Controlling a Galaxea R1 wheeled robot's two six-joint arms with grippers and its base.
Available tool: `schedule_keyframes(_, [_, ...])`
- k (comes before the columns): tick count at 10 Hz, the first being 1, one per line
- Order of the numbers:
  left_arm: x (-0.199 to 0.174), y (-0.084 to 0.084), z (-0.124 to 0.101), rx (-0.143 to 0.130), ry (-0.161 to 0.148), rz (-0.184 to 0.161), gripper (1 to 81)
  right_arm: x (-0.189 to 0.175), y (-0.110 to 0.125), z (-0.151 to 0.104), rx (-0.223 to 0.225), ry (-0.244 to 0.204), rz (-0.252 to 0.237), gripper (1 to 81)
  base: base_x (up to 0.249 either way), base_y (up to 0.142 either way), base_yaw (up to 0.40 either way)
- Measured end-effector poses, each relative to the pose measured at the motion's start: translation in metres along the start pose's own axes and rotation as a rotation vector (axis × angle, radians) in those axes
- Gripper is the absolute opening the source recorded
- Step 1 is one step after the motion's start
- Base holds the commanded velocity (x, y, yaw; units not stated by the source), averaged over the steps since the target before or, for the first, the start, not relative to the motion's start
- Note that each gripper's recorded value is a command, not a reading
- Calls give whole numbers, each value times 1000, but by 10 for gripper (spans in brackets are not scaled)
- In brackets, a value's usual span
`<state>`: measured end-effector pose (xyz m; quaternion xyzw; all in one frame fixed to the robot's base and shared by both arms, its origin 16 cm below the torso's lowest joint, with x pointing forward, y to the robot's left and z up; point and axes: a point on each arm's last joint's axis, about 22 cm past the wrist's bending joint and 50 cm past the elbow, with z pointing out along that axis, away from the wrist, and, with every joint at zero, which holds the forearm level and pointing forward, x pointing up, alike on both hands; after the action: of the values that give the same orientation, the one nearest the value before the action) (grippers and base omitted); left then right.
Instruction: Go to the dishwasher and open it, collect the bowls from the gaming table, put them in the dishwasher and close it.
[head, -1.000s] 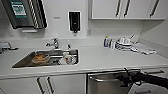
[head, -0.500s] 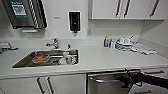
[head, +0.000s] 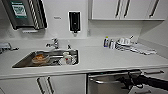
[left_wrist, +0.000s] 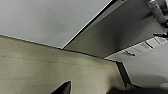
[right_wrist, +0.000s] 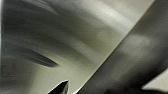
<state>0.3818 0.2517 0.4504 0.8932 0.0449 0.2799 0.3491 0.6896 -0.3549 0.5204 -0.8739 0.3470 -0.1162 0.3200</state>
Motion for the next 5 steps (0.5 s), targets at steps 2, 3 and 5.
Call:
schedule_keyframes(2, [0, -1, 0, 2, 0, 1, 811, -6, 7, -2, 1, -11, 7, 811, 0, 0, 0])
schedule_keyframes(3, [0, -2, 0, 3, 1, 2, 811, -10, 11, -3, 1, -18, 11, 811, 0, 0, 0])
schedule_keyframes(5, [-1, -1, 1, 1, 1, 2, 811, -15, 17, -4, -2, -28, 16, 811, 0, 0, 0])
